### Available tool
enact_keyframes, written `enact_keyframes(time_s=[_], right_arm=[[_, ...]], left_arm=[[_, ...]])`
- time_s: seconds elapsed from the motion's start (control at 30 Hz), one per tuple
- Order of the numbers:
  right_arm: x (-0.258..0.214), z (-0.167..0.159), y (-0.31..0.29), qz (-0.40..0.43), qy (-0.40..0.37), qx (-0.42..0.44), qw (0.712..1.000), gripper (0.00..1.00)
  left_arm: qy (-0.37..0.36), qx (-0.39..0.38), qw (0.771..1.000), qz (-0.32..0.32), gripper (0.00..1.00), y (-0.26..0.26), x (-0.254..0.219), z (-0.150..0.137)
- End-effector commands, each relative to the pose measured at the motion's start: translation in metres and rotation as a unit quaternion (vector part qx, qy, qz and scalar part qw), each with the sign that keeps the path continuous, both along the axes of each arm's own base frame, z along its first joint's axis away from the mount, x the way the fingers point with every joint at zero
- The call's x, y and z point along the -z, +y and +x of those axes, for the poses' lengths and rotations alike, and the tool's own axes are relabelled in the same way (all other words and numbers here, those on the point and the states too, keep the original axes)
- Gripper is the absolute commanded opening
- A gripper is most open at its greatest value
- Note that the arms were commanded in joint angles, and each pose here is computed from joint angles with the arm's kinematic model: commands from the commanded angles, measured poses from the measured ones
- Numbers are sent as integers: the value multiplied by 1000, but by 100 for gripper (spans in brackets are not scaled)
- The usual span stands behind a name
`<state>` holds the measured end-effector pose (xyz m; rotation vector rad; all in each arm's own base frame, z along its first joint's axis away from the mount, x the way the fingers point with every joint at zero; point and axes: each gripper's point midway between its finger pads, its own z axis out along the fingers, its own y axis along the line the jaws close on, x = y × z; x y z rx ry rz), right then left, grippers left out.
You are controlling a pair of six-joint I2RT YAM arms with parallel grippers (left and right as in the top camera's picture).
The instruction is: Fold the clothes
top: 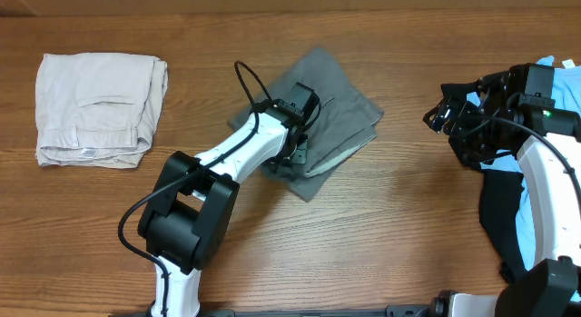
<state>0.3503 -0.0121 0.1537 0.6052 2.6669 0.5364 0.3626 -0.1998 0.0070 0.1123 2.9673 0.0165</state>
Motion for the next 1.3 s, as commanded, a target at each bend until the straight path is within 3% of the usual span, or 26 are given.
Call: enact_keyframes(time_s=[0.0, 0.17, 0.33, 0.43, 0.57, 0.6, 0.67, 0.87, 1.1, 1.27], right_arm=[[-3, 3, -1, -3, -6, 1, 1000, 100], [-3, 3, -1, -3, -6, 1, 1000, 100], [-3, 3, -1, -3, -6, 1, 1000, 100], [-3, 3, -1, -3, -6, 1, 1000, 100], [-3, 3, -1, -3, -6, 1, 1000, 100], [-3, 3, -1, -3, -7, 0, 1000, 100], [-3, 3, -1, -3, -6, 1, 1000, 100], [-3, 3, -1, -3, -7, 0, 1000, 100], [-3, 2, -1, -3, -6, 1, 1000, 100], [-3, 3, -1, -3, -6, 1, 1000, 100]], left_arm=[[-50, 14, 988, 143, 4, 52, 10, 19], [-69, -26, 974, 212, 4, 99, 7, 36], [-85, -69, 974, 197, 4, 119, -24, 54], [-112, -82, 978, 156, 5, 112, -62, 67], [-135, -72, 987, 48, 23, 79, -118, 73], [-131, -62, 989, -6, 34, 63, -136, 67], [-110, -79, 990, -44, 51, 54, -143, 56], [-19, -124, 991, -49, 100, 56, -112, 17], [19, -190, 980, -57, 100, 60, -53, -6], [11, -260, 963, -75, 100, 73, -31, -2]])
